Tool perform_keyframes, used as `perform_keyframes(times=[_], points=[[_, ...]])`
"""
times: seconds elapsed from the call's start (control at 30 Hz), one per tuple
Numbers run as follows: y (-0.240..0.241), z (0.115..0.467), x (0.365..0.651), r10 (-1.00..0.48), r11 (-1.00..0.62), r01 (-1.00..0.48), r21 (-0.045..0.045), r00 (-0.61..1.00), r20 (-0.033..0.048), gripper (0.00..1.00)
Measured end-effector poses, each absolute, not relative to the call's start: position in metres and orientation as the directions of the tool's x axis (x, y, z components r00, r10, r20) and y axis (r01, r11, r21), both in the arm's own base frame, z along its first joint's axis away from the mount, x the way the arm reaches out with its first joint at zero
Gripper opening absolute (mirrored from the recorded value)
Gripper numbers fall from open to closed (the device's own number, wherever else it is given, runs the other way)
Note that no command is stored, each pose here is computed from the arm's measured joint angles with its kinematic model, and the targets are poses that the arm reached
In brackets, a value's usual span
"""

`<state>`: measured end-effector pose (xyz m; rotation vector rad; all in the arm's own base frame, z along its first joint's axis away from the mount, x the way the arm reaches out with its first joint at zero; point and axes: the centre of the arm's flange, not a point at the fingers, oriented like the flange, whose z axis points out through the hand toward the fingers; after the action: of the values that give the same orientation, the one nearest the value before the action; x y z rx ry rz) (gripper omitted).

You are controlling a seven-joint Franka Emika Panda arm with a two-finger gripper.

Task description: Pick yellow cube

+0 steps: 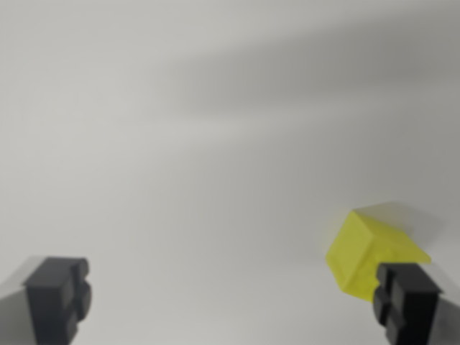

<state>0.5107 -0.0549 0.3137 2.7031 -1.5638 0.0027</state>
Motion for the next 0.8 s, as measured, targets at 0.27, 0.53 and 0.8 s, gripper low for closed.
perform_keyframes(times=[0.27,0.53,0.8], points=[[-0.067,0.294,0.494,-0.887,-0.461,-0.887,0.0132,0.461,0.0099,1.00],[-0.079,0.274,0.476,-0.906,-0.423,-0.906,0.0107,0.423,0.0089,1.00],[-0.091,0.254,0.459,-0.923,-0.384,-0.923,0.0088,0.384,0.0075,1.00]])
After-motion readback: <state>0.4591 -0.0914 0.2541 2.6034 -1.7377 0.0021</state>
